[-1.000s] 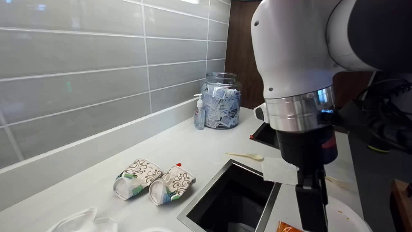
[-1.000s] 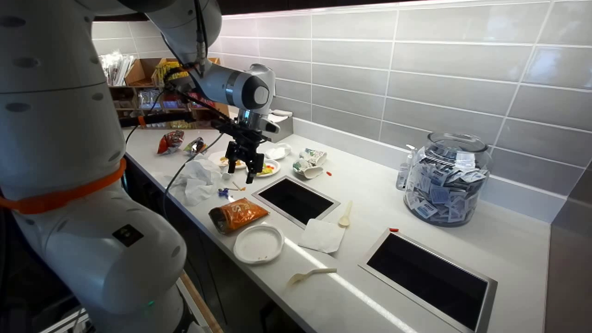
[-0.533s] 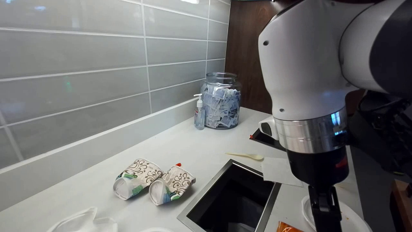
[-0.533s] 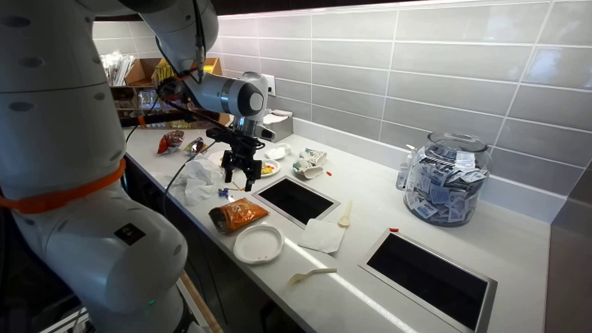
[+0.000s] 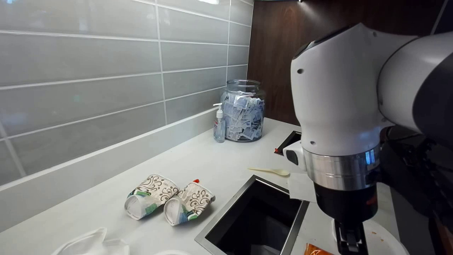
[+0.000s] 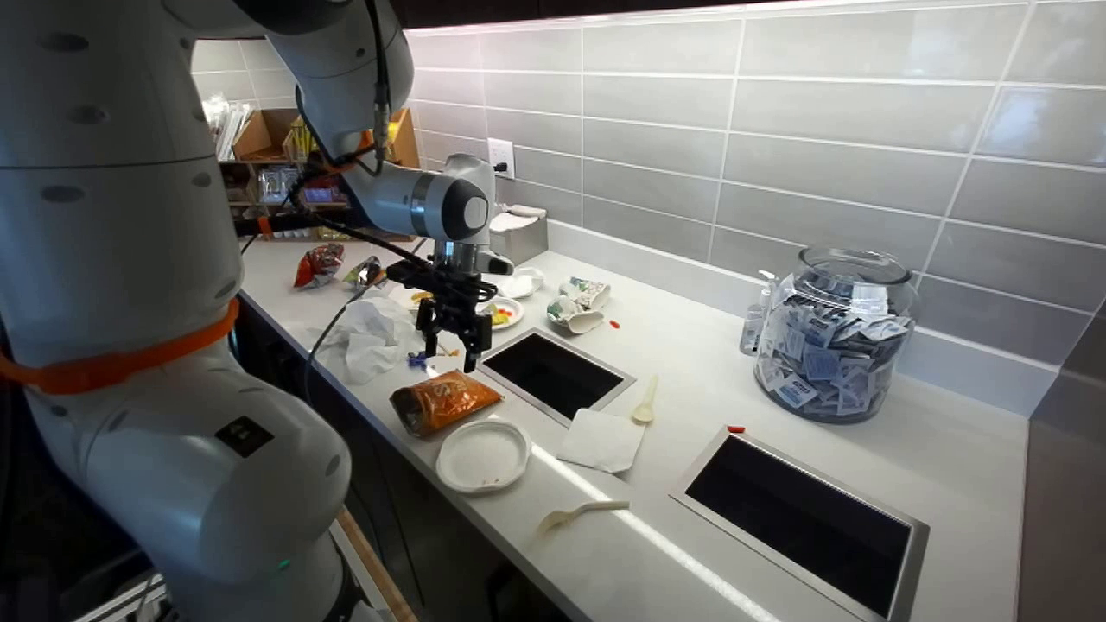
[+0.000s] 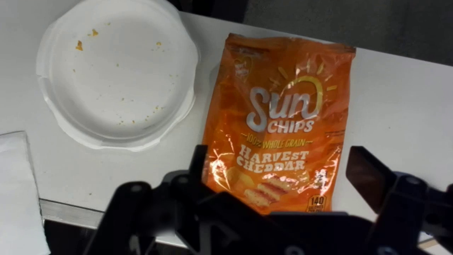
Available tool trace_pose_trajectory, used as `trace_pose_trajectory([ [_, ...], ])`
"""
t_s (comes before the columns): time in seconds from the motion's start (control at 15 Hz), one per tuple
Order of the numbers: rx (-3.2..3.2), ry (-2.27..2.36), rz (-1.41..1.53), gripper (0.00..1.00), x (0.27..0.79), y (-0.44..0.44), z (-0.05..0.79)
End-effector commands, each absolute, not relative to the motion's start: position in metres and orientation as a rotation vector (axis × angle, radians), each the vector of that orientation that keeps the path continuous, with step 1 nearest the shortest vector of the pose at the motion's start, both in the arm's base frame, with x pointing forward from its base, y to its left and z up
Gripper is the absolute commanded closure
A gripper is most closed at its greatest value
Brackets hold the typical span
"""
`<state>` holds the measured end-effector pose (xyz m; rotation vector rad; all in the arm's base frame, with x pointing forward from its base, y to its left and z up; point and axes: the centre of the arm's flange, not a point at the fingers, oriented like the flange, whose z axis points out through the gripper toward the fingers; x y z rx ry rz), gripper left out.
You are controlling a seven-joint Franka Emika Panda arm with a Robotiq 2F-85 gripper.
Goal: Pour the contents from the orange packet into the left bin
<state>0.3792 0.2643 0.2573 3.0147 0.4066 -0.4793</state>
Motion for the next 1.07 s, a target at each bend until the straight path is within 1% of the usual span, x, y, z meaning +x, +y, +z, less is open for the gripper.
trace_pose_trajectory([
  [0.0, 3.012, 0.436, -0.444, 0.00, 0.376, 0.262, 0.240],
  [0.2, 3.016, 0.430, -0.454, 0.00, 0.377, 0.260, 0.234],
  [0.27, 3.017, 0.429, -0.460, 0.04, 0.377, 0.259, 0.232],
  [0.33, 3.016, 0.429, -0.470, 0.05, 0.378, 0.258, 0.230],
  [0.6, 3.023, 0.431, -0.521, 0.00, 0.379, 0.255, 0.223],
  [0.8, 3.024, 0.447, -0.565, 0.01, 0.380, 0.253, 0.216],
  [0.87, 3.023, 0.454, -0.577, 0.04, 0.380, 0.253, 0.214],
  [0.93, 3.022, 0.461, -0.589, 0.13, 0.381, 0.253, 0.212],
  [1.0, 3.021, 0.467, -0.598, 0.27, 0.381, 0.252, 0.210],
])
